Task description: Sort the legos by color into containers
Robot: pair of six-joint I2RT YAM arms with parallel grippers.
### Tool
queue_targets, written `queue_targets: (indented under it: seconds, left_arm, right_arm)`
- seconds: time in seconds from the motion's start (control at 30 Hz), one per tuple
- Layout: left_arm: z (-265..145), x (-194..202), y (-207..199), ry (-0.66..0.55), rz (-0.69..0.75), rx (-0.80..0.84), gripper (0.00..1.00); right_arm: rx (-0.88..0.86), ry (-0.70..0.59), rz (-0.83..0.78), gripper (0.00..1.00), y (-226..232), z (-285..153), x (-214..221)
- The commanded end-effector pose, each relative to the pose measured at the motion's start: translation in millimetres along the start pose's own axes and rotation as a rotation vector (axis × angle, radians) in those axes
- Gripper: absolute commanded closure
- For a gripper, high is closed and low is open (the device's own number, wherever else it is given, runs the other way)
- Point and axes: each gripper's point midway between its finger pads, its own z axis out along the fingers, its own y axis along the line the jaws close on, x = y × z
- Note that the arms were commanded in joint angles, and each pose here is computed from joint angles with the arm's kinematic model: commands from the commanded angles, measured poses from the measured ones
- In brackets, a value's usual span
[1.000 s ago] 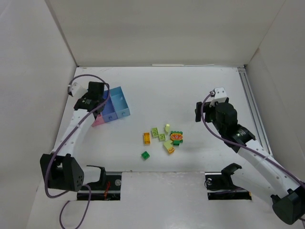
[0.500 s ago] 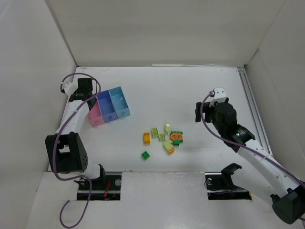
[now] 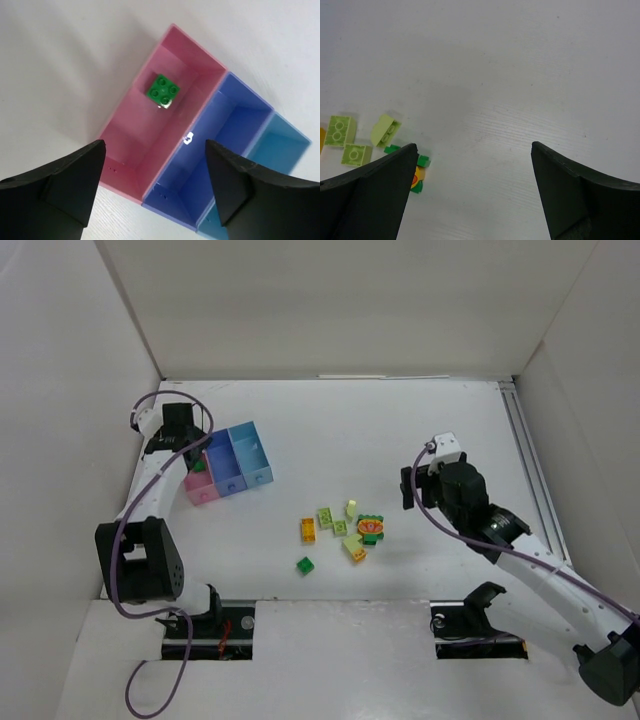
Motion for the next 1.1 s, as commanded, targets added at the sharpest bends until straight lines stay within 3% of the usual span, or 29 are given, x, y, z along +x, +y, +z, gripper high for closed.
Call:
queue_targets:
  seconds: [0.0,0.17,0.27,0.6,0.77,0.9,1.07]
  left_arm:
    - [-40.1,-6.7,-25.5,-0.005,-0.007,0.195,0.19]
    - [-111.1,71.7,-68.2,0.065,0.158,0.460,0.00]
    - [-144.4,125.5,-70.4,0.130,0.267,0.510,0.00]
    - [-192.9,279.7,12.2,0.399,0.621,0.483,0.00]
    - [-193.3,322.6,51.2,0.440,0.795,0.397,0.01]
    - [-189.8,342.7,72.3,0.459,0.855,0.324,0.04]
    - [-176.8,349.3,86.2,0.460,0.877,0.243,0.17]
  right_arm:
    - [-0.014,-0.006,0.011,0.00,6.5,-3.3,-0.6]
    - [-0.050,0.040,0.005,0.00,17.9,4.8,8.1]
    - [-0.088,0.055,-0.002,0.02,30.4,12.4,4.9]
    - [0.008,0.161,0.095,0.03,30.3,29.4,20.1]
    - [0.095,0.186,0.069,0.03,15.4,30.1,24.5]
    - [0.105,0.183,0.067,0.03,12.7,27.8,23.8]
    - [0.084,0.186,0.071,0.03,15.6,27.1,27.9]
